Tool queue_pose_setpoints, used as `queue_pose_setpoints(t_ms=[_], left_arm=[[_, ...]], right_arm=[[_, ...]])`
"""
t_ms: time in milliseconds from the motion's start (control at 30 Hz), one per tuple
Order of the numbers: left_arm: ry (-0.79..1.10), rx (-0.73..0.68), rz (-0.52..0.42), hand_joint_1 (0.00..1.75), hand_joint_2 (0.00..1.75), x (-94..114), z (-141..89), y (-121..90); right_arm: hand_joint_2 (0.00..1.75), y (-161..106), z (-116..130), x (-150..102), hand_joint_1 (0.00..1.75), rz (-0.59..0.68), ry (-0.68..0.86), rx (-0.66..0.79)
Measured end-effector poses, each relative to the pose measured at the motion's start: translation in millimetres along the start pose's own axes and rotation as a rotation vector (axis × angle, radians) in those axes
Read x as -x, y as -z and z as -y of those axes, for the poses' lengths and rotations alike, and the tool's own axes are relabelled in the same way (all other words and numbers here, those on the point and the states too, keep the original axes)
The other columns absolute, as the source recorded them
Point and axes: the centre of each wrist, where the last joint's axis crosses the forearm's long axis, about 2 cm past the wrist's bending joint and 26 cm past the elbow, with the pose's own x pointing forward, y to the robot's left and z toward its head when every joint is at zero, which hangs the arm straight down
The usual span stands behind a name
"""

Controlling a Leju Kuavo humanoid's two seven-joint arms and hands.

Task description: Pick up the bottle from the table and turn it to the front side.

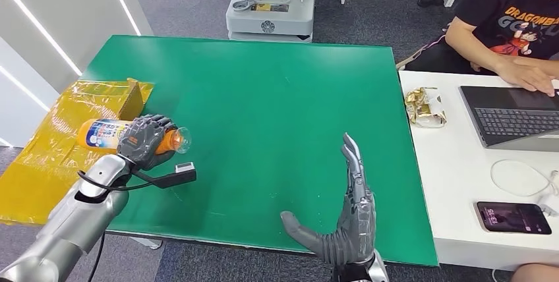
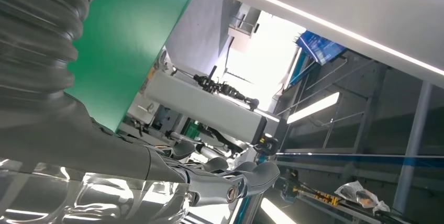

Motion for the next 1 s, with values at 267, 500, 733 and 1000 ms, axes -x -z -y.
queue_pose_setpoints(t_ms=[267,500,733,1000], left_arm=[[0.114,0.114,-0.015,1.75,1.75,26.8,12.7,-6.7],[0.135,0.196,-0.031,1.75,1.75,44.2,20.3,-10.3],[0.151,0.239,-0.053,0.00,1.75,52.5,26.8,-13.9],[0.173,0.226,-0.072,0.00,1.75,48.5,32.8,-15.2]], right_arm=[[1.75,2.8,-0.8,3.3,0.00,0.010,0.015,-0.004],[1.75,6.5,-2.4,6.6,0.00,0.023,0.022,-0.019],[1.75,10.1,-3.8,11.0,0.00,0.036,0.024,-0.035],[1.75,12.4,-6.8,14.5,0.00,0.036,0.029,-0.051]])
